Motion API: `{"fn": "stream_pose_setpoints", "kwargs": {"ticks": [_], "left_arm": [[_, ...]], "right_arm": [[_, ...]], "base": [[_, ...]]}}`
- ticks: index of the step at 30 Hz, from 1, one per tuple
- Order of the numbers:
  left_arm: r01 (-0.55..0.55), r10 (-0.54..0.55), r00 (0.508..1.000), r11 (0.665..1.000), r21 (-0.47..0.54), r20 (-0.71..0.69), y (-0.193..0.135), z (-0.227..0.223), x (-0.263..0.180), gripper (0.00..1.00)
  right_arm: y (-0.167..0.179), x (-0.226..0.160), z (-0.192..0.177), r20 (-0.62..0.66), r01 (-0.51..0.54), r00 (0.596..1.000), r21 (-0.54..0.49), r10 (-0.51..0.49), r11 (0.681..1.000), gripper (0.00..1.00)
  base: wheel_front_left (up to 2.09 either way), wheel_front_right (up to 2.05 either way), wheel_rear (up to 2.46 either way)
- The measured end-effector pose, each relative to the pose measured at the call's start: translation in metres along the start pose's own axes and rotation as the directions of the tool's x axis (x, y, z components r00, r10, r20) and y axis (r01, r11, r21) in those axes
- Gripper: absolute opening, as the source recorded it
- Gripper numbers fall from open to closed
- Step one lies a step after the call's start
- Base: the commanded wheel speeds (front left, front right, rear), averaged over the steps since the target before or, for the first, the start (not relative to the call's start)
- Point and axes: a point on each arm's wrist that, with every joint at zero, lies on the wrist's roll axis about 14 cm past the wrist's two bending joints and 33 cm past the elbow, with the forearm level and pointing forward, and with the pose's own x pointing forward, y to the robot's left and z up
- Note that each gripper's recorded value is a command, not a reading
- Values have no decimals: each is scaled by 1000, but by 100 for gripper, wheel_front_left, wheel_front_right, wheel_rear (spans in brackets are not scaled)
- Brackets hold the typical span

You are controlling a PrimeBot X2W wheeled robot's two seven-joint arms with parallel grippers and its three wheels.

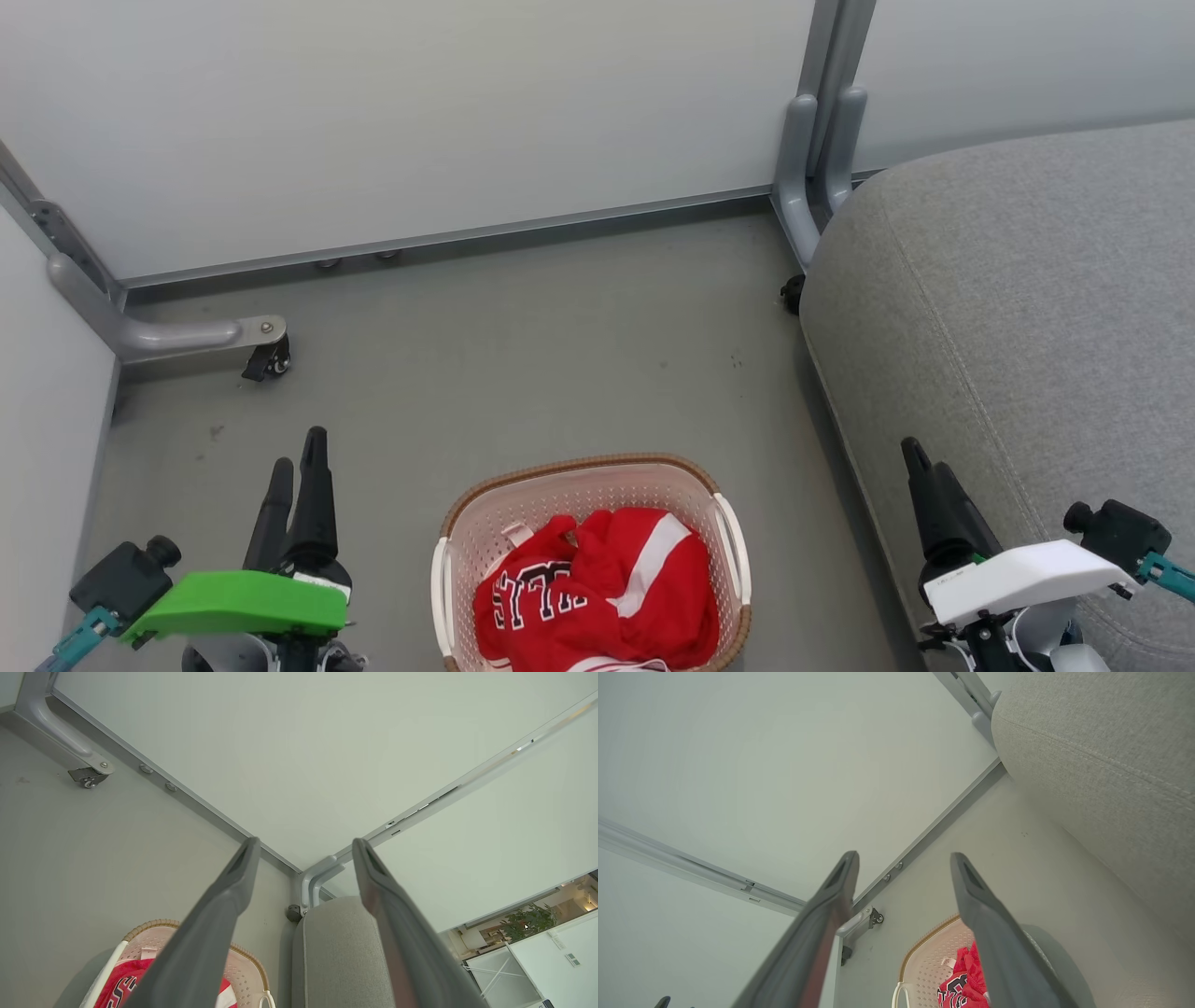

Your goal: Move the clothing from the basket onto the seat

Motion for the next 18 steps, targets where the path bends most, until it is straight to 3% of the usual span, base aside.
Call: {"fn": "stream_pose_setpoints", "kwargs": {"ticks": [18], "left_arm": [[68,-68,998,964,259,-10,-20,-8,-1,100]], "right_arm": [[23,-2,-6,-15,-91,996,-302,91,949,100]], "base": [[0,0,0]]}}
